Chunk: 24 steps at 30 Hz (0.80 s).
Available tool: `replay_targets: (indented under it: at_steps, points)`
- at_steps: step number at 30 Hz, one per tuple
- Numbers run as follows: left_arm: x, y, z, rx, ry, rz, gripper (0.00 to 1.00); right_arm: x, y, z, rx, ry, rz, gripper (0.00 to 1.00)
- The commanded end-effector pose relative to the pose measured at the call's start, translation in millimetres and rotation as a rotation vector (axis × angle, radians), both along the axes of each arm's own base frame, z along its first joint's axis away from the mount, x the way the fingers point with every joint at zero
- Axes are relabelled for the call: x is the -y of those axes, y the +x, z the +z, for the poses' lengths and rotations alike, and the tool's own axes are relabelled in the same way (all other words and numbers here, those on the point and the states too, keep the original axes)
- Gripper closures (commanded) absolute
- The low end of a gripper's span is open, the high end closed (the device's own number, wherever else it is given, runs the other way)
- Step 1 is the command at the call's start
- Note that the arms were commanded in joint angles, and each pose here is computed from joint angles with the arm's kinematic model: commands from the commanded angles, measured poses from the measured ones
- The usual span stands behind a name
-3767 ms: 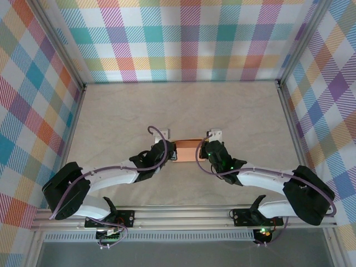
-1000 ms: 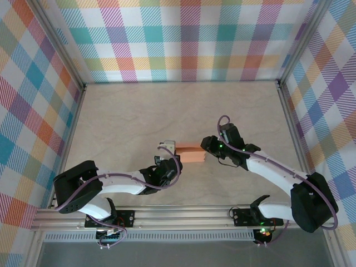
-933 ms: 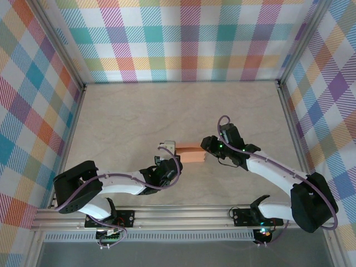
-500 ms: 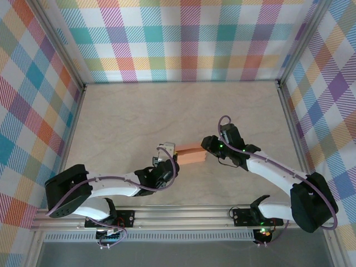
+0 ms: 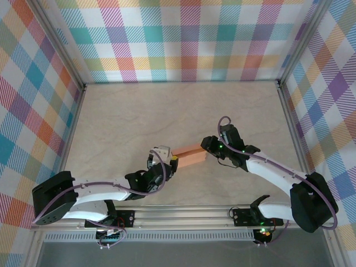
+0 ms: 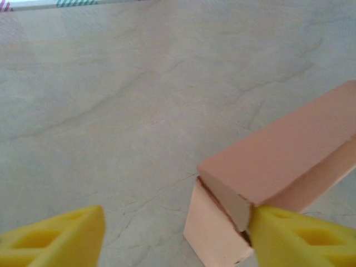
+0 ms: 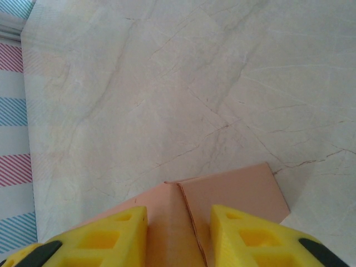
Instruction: Fold the paper box
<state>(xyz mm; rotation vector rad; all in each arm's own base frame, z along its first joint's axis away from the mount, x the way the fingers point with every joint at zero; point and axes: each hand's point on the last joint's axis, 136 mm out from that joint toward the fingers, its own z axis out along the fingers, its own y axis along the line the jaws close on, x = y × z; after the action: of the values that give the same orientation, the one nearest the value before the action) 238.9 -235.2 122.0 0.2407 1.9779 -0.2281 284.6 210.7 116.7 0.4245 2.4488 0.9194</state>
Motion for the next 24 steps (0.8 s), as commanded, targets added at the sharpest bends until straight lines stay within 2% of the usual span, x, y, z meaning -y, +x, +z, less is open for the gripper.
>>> replay_targets:
  at_steps: [1, 2, 8, 12, 14, 19, 22, 24]
  points:
    - [-3.5, -7.2, 0.1, -0.010, -0.011, -0.015, 0.21, 12.8, -10.6, -24.1, -0.068, -0.059, -0.027, 0.67]
    - [-3.7, -8.0, 0.4, -0.011, -0.014, -0.021, 0.16, 12.9, -10.7, -24.8, -0.069, -0.059, -0.028, 0.67]
    - [0.4, -17.5, 0.9, -0.028, -0.026, -0.104, 0.03, 12.7, -10.3, -28.9, -0.079, -0.064, -0.029, 0.67]
    - [-2.1, -24.4, 2.6, -0.037, -0.055, -0.137, 0.00, 12.6, -10.3, -30.1, -0.080, -0.065, -0.029, 0.66]
    - [-7.9, -24.5, 10.8, -0.046, -0.131, -0.112, 0.00, 12.0, -10.5, -29.8, -0.079, -0.065, -0.023, 0.66]
    - [-21.2, -17.6, 40.6, -0.134, -0.425, -0.024, 0.00, 12.9, -11.8, -27.6, -0.068, -0.069, -0.015, 0.65]
    - [-24.6, -11.8, 51.8, -0.196, -0.544, 0.005, 0.08, 9.8, -11.8, -25.6, -0.061, -0.060, 0.003, 0.65]
    - [-24.8, -7.4, 55.8, -0.233, -0.582, 0.023, 0.17, 7.3, -11.1, -24.3, -0.060, -0.049, 0.009, 0.65]
